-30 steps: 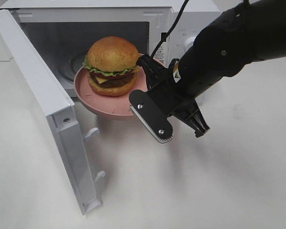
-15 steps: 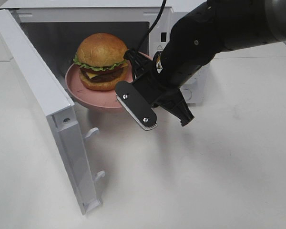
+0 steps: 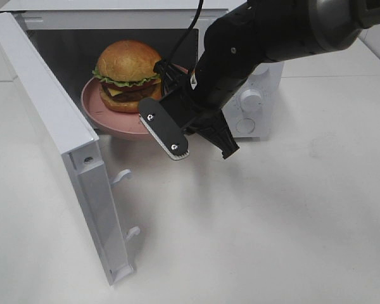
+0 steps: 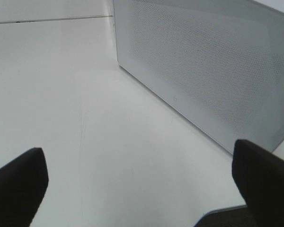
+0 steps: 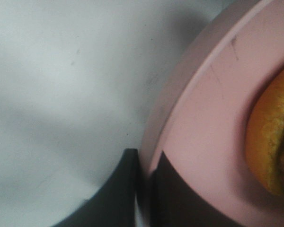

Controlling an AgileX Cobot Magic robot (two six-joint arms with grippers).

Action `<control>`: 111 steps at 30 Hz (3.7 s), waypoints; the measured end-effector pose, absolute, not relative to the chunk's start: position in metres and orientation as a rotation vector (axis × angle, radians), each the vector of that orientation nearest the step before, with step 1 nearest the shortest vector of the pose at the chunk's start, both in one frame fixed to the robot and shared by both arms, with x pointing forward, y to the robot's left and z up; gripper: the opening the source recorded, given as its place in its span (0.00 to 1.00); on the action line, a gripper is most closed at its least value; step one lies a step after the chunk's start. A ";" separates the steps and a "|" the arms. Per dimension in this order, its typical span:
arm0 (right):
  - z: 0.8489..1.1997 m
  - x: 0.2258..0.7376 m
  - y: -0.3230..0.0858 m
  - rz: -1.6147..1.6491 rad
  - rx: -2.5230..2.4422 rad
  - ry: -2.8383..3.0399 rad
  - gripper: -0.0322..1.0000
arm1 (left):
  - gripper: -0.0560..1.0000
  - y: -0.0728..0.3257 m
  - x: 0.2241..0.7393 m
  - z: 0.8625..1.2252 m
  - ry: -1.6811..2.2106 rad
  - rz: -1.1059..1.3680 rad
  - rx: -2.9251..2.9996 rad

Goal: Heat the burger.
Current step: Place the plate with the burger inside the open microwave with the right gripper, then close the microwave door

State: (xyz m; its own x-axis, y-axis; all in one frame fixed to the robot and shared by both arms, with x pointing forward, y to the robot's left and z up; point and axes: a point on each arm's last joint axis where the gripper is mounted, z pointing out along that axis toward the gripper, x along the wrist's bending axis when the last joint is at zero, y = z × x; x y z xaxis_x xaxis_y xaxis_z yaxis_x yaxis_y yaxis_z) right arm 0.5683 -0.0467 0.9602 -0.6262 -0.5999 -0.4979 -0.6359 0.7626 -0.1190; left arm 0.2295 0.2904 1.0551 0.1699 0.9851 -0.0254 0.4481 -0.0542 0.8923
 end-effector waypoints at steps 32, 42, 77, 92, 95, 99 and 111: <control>0.943 0.617 -0.008 0.114 -0.836 2.475 0.08 | 0.98 0.290 0.229 1.055 1.396 0.830 1.631; 0.932 0.632 0.001 0.113 -0.777 2.478 0.08 | 0.98 0.291 0.230 1.055 1.398 0.835 1.632; 0.928 0.663 0.020 0.149 -0.649 2.357 0.45 | 0.98 0.291 0.230 1.055 1.398 0.837 1.633; 0.943 0.625 -0.005 0.236 -0.640 2.337 0.67 | 0.98 0.291 0.230 1.055 1.398 0.837 1.633; 0.945 0.616 -0.012 0.230 -0.645 2.354 0.70 | 0.98 0.291 0.230 1.055 1.398 0.837 1.633; 0.946 0.607 -0.019 0.224 -0.650 2.368 0.71 | 0.98 0.291 0.230 1.055 1.398 0.837 1.633; 0.956 0.571 -0.046 0.217 -0.636 2.416 0.71 | 0.98 0.291 0.230 1.055 1.398 0.837 1.633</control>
State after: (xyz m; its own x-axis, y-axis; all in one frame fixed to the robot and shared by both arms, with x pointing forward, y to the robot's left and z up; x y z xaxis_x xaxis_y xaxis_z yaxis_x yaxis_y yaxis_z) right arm 0.5715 -0.0465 0.9560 -0.6897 -0.3897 -0.6103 -0.4923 0.8704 0.0006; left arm 0.2295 0.2910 1.0550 0.1659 0.9859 -0.0197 0.4482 -0.0576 0.8921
